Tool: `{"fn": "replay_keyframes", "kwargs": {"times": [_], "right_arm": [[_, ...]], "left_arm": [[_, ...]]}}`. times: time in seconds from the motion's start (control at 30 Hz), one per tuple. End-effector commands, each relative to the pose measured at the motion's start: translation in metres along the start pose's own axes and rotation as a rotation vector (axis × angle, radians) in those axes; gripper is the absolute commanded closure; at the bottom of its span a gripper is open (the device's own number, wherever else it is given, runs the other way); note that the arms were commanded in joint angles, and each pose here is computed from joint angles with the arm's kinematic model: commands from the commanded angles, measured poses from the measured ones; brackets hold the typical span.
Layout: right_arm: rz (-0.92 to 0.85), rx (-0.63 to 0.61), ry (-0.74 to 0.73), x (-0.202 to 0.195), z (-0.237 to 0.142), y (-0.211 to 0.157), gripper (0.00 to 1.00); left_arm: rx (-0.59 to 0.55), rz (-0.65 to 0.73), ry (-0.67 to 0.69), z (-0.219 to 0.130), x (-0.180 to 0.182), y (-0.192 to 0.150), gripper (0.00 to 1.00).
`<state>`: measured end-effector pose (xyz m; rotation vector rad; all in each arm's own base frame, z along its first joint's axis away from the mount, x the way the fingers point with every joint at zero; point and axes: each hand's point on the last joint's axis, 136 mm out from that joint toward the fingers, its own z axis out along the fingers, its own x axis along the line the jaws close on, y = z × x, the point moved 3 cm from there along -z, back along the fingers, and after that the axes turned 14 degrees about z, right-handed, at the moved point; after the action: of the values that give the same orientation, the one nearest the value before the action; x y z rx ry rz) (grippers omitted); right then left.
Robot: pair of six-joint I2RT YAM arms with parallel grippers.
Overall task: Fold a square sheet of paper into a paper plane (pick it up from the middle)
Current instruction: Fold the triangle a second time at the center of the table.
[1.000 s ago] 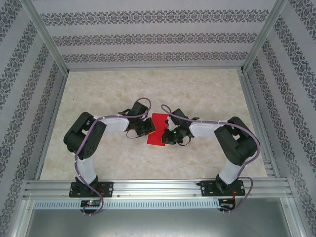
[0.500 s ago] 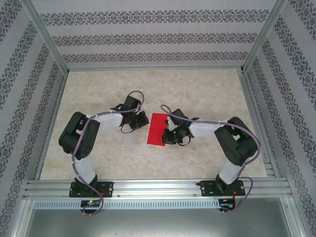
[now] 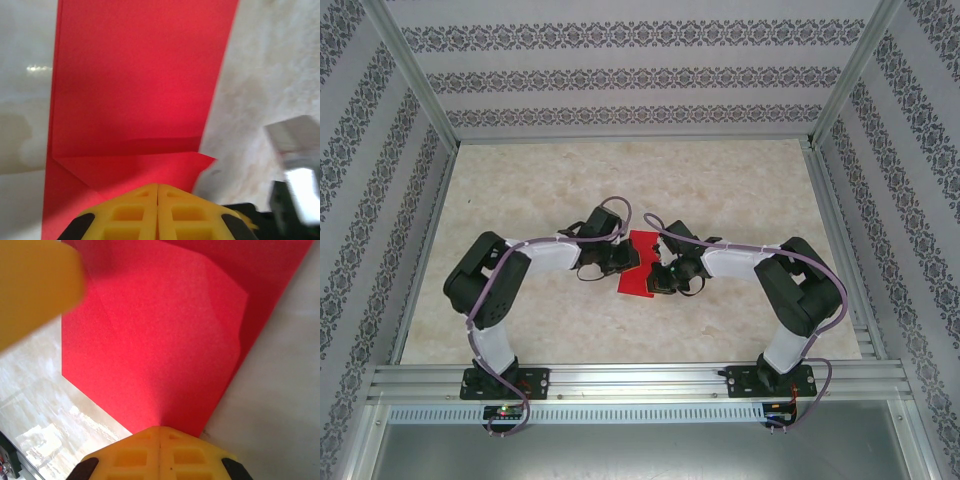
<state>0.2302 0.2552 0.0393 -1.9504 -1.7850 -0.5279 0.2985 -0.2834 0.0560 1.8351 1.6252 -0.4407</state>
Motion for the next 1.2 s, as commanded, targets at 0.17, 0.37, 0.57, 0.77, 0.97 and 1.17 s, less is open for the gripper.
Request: {"fn": "replay_keyframes", "kwargs": {"times": [0.17,0.37,0.57,0.77,0.97,1.17], "right_arm": [[-0.01,0.037,-0.033,-0.002,0.001,-0.009,0.96],[0.003,0.089,-0.077,-0.015,0.005,-0.025,0.96],[0.04,0.119,-0.116,-0.033,0.004,-0.043,0.96],[0.04,0.103,-0.139,-0.038,-0.003,-0.047,0.96],[0.025,-0.079,-0.027,-0.001,-0.034,-0.007,0.94],[0.06,-0.283,0.097,0.019,-0.079,0.042,0.73]], "left_arm": [[0.064,-0.073,0.141,0.016,0.027,-0.012,0.91],[0.124,-0.142,0.298,0.017,0.055,-0.026,0.92],[0.143,-0.17,0.338,0.018,0.064,-0.034,0.92],[0.136,-0.162,0.316,0.018,0.059,-0.03,0.92],[0.087,-0.093,0.184,0.012,0.025,-0.007,0.87],[-0.013,-0.015,0.082,-0.023,-0.023,0.024,0.67]]}}
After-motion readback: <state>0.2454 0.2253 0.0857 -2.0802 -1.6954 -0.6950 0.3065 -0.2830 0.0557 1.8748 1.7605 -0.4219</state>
